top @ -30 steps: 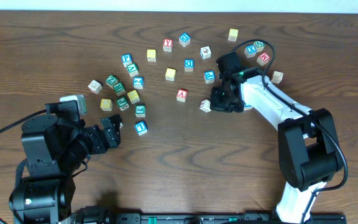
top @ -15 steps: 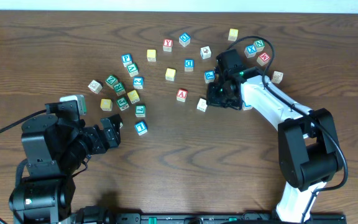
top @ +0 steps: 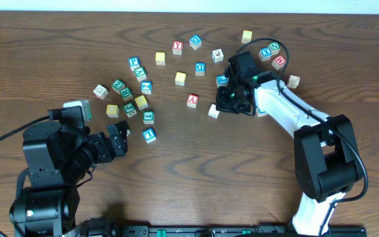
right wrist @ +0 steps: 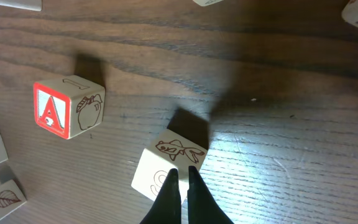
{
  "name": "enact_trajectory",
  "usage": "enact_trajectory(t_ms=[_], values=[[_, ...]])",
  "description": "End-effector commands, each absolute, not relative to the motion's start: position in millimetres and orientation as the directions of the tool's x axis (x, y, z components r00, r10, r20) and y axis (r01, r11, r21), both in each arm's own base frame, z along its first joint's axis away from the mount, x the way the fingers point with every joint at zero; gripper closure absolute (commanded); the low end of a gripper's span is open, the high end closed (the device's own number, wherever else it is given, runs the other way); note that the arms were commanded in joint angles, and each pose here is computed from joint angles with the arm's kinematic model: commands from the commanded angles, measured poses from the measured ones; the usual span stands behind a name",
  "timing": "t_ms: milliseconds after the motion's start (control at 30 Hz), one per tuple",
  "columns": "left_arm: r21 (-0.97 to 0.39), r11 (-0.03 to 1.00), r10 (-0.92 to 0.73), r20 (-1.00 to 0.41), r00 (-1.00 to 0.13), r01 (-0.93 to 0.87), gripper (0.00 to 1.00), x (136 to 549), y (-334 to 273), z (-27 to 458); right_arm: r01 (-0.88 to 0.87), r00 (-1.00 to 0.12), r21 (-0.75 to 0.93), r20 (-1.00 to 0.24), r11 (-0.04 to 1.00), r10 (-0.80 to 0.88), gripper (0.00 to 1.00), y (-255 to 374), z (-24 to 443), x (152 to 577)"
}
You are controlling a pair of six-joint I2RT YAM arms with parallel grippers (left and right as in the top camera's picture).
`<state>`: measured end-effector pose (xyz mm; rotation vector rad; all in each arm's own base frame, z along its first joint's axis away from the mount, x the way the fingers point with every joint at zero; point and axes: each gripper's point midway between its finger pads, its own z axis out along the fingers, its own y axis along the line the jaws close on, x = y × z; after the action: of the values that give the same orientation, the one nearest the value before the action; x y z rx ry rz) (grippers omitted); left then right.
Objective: Spell out AI2
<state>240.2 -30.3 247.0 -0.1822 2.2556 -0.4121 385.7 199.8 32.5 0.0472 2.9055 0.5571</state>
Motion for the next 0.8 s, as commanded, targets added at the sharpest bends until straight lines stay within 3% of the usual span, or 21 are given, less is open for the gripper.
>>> enact_trajectory(t_ms=[0,767], values=[[-0.33,0.944,-0.243,-0.724,-0.646,0.015,0.02,240.5,-28.9,252.0,-0.009,-0.984,0.372,-0.167,0.928,0.058,0.99,202.4,33.1,381.3],[-0.33,0.944,-0.243,-0.724,-0.646,0.015,0.02,240.5,-28.9,252.0,0.049,-0.993,0.273,-0.092,0.961,0.077,0.99,177.9,14.5,359.7]])
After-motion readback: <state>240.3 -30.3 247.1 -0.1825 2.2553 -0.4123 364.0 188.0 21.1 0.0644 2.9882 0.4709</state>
